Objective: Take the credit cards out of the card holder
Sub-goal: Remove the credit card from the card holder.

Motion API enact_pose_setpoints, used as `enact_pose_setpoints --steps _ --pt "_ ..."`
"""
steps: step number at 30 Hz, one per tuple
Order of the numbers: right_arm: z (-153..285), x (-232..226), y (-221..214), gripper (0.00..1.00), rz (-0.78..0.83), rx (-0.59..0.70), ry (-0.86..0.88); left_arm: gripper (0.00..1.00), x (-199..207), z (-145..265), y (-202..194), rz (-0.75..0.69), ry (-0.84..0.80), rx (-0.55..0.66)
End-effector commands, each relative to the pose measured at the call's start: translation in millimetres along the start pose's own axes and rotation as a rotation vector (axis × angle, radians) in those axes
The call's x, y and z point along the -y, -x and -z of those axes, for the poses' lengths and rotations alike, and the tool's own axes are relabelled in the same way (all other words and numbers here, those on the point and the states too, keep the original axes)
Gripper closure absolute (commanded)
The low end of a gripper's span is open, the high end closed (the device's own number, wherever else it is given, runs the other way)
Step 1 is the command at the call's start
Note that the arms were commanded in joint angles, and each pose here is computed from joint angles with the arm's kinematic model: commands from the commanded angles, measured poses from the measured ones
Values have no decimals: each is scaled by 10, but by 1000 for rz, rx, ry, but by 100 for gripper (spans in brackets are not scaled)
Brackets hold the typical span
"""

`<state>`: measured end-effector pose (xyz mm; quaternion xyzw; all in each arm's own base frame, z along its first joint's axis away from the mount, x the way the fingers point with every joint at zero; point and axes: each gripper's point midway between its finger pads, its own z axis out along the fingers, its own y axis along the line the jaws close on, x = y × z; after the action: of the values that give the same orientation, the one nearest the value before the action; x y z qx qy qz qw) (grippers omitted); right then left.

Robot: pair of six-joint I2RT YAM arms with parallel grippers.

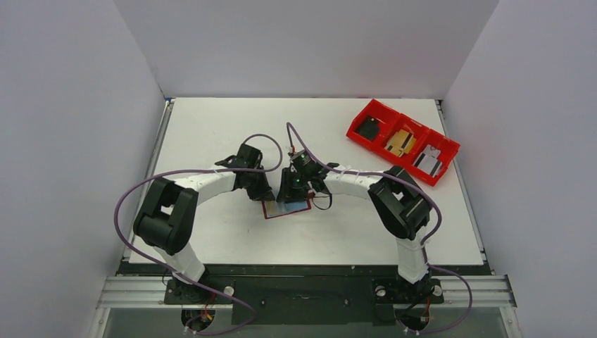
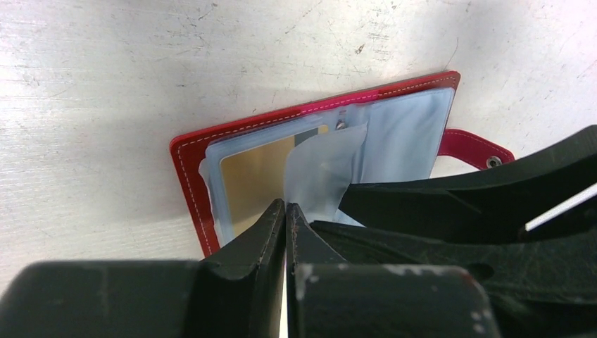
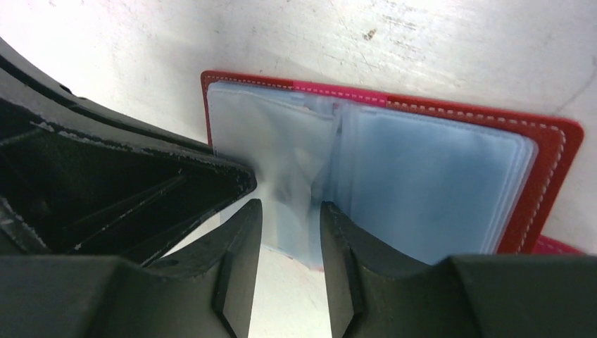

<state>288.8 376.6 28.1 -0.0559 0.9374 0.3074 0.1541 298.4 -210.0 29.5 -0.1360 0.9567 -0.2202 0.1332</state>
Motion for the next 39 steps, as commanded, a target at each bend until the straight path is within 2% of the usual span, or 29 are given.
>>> enact_pose_setpoints --steps 1,11,20,23,33,39 --pt "386 -229 319 66 30 100 0 100 270 187 225 -48 -68 87" --pt "878 -44 547 64 -6 208 -71 99 607 260 205 -115 -139 83" --pt "1197 338 612 64 -33 274 -177 80 934 57 183 -167 -198 58" --pt "1255 461 594 64 -44 278 -203 76 1051 -42 186 -179 -212 45" --pt "1318 607 533 64 -56 278 -233 54 1142 -223 112 -193 -210 6" --pt "1313 584 543 64 -57 276 -226 51 1190 -90 196 -207 -208 30"
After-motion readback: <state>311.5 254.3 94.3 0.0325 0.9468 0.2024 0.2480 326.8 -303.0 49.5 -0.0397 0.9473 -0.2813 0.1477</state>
